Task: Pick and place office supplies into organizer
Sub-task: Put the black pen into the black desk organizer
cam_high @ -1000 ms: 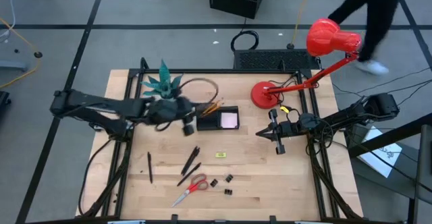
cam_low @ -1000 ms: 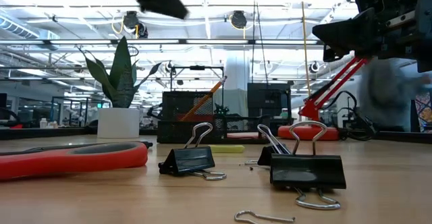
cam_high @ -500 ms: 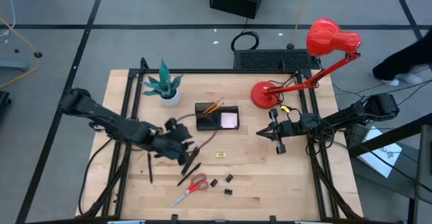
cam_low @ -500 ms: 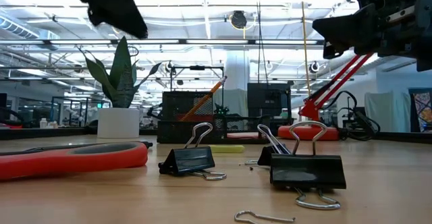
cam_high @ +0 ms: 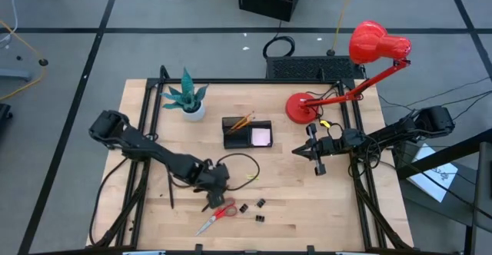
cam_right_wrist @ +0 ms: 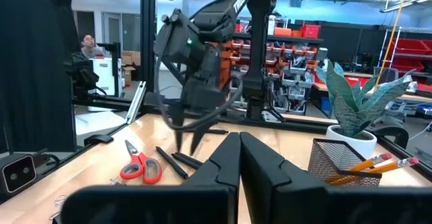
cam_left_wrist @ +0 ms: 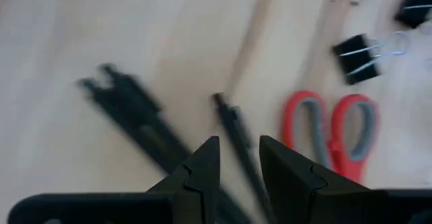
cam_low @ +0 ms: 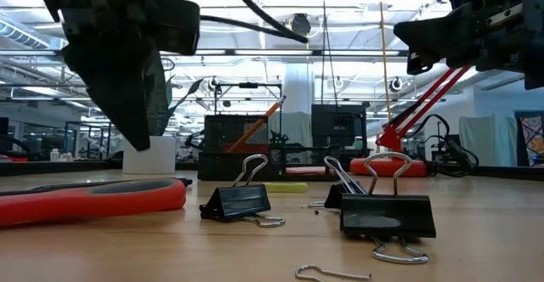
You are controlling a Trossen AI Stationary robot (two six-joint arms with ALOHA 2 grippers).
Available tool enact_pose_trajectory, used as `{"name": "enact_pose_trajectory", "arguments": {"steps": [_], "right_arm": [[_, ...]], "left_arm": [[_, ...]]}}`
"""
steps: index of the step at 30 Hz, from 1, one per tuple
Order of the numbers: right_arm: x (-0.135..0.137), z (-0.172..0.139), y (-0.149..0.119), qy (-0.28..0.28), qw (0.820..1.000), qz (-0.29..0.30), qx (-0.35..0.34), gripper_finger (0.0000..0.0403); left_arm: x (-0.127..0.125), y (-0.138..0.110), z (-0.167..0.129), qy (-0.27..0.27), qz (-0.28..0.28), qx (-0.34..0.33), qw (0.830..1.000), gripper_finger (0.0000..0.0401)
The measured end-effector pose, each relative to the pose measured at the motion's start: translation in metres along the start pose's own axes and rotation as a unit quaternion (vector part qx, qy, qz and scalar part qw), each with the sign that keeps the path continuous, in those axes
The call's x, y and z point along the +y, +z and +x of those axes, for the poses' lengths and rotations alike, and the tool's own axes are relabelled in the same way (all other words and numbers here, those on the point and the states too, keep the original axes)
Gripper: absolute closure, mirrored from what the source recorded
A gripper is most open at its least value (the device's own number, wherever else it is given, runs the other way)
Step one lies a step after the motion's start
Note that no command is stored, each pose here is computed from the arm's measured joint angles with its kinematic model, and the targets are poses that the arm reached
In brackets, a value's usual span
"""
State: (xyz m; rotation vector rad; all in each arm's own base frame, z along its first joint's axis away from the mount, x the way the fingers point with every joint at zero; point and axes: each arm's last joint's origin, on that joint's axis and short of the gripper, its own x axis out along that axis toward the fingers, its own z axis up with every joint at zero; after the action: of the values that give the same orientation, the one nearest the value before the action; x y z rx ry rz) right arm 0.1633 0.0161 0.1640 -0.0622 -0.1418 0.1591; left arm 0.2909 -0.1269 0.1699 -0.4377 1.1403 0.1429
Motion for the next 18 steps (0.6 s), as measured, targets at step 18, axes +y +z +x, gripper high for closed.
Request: {"name": "enact_pose_trajectory", "arguments": {"steps": [18], "right_arm": [[0.0,0.0,-0.001,0.0,1.0,0.0,0.004,0.0399]], "left_arm": [[-0.004,0.001,0.021,-0.014,-0.004,-0.002,1.0,0.0288]]}}
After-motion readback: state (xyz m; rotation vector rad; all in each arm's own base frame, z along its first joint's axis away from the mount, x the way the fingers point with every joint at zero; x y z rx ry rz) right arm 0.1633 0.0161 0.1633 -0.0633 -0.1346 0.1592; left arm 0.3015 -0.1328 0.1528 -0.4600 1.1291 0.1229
